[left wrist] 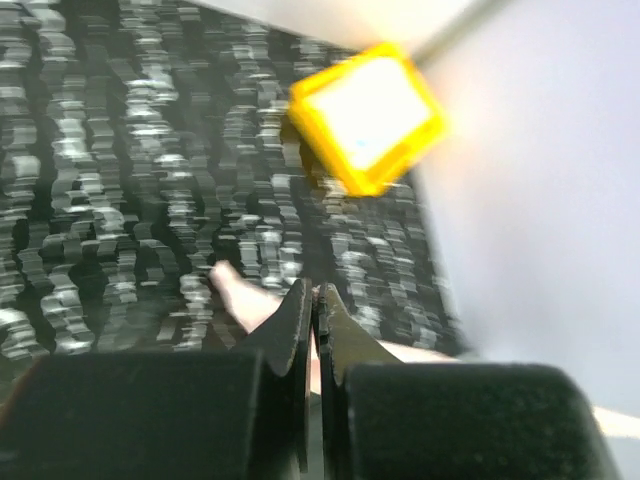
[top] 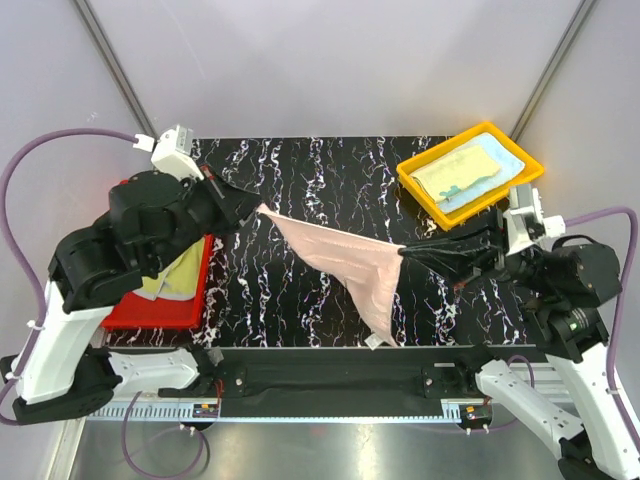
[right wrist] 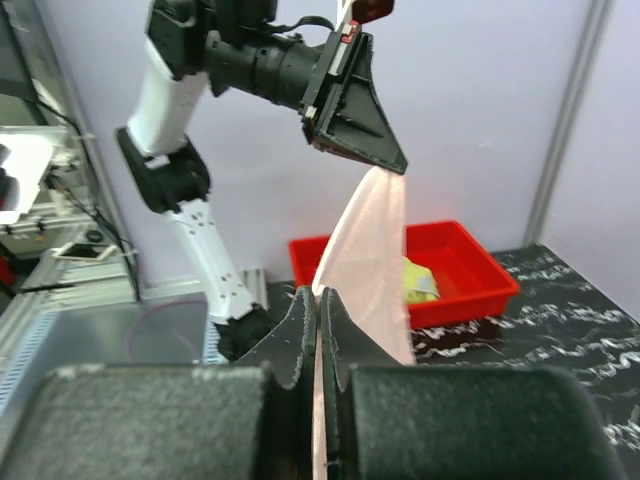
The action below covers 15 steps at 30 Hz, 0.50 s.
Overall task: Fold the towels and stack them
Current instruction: Flatten out the crumpled towel
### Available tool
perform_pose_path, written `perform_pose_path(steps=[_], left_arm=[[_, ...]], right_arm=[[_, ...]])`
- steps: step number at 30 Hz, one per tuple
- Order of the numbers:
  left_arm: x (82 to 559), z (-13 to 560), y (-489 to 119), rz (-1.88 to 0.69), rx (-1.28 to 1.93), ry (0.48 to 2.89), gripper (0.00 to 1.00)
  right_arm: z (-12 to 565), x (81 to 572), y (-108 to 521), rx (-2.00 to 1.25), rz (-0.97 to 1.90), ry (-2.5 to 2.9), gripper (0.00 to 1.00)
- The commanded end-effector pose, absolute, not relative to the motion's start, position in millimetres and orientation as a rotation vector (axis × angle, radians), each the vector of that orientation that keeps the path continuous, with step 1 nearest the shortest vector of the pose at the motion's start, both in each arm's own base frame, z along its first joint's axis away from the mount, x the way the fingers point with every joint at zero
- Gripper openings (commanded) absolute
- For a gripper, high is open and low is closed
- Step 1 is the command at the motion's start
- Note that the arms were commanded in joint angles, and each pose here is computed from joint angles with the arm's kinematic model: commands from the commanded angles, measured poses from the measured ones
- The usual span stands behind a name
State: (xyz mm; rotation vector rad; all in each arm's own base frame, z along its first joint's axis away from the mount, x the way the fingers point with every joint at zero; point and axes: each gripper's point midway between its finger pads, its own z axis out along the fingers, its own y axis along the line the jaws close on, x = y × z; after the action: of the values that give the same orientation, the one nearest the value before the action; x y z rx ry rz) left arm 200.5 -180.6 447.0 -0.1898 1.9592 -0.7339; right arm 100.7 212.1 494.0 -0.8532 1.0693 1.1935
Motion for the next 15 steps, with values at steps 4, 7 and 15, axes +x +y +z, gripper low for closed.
perform_pose_path(steps=[4,7,15], left_arm=[[200,459,-189,-0.769,-0.205,1.954,0.0],[210,462,-174,-0.639,-0.234,1.946,0.0],[301,486,-154,-0.371,-0.302,1.843,0.0]], right_arm=[[507,80,209,-0.849,1.274,0.958,0.0],[506,111,208,-0.757,1.167,0.993,0.0],[484,288,210,-0.568,0.592,1.216,0.0]])
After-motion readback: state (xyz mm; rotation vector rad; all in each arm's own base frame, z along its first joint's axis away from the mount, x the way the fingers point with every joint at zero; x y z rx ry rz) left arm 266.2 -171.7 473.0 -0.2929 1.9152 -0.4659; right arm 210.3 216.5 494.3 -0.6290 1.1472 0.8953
